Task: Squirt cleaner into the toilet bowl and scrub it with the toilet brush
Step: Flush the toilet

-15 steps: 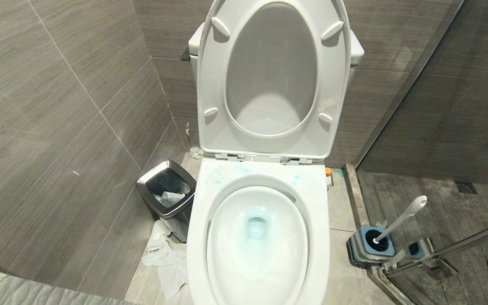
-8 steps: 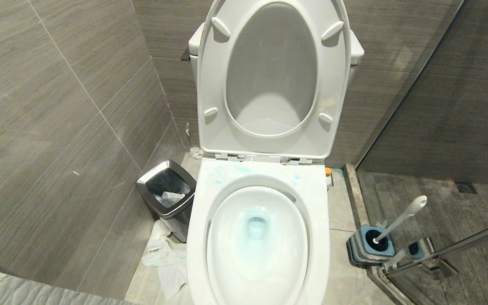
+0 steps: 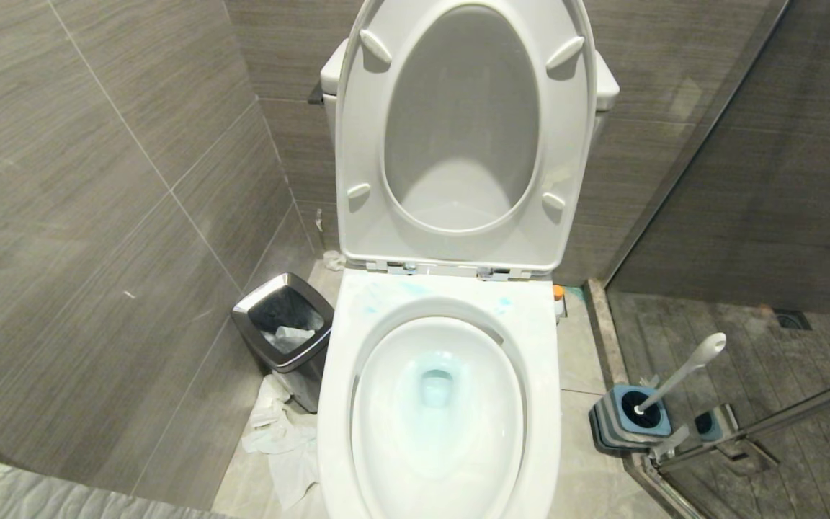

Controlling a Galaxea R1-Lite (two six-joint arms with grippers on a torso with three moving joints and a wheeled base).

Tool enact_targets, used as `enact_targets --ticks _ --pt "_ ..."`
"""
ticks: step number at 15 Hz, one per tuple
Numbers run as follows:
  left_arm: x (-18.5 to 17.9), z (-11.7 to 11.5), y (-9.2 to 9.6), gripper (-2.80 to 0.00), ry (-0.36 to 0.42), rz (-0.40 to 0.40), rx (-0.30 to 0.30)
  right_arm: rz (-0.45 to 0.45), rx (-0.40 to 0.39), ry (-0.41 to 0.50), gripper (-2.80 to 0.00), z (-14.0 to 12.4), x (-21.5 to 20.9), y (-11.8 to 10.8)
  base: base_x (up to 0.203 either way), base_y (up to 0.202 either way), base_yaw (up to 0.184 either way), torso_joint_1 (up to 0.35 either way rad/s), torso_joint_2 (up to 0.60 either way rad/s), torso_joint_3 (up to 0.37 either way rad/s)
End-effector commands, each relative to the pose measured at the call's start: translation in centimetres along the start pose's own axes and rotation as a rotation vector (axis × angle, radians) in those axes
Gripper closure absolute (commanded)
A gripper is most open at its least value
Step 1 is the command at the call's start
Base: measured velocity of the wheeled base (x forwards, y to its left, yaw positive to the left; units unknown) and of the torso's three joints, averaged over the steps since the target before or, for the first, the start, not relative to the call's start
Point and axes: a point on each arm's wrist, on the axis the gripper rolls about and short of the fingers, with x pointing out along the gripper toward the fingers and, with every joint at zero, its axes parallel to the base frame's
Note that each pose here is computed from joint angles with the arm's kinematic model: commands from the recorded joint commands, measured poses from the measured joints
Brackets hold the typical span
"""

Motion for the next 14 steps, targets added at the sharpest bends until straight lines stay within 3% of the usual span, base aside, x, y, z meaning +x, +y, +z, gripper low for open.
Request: enact_targets --ticks 1,6,10,14 --pt "0.0 0.0 0.0 0.00 0.002 0.001 -0.001 -0.009 -0.003 -0.033 0.00 -0.9 -1.2 0.2 0.000 0.000 0.000 0.000 0.00 0.000" --pt "0.0 0.0 0.0 0.00 0.002 0.001 -0.001 -0.013 -0.006 -0.085 0.00 -3.0 -4.4 0.6 0.000 0.000 0.000 0.000 0.00 0.000" --pt "0.0 0.0 0.0 0.00 0.002 0.001 0.000 -0.035 0.016 0.039 0.00 -4.9 -4.6 0.8 0.000 0.000 0.000 0.000 0.00 0.000" --pt "0.0 0.0 0.0 0.00 0.002 0.001 -0.001 -0.036 0.042 0.056 0.00 -5.0 -4.6 0.8 0.000 0.000 0.000 0.000 0.00 0.000"
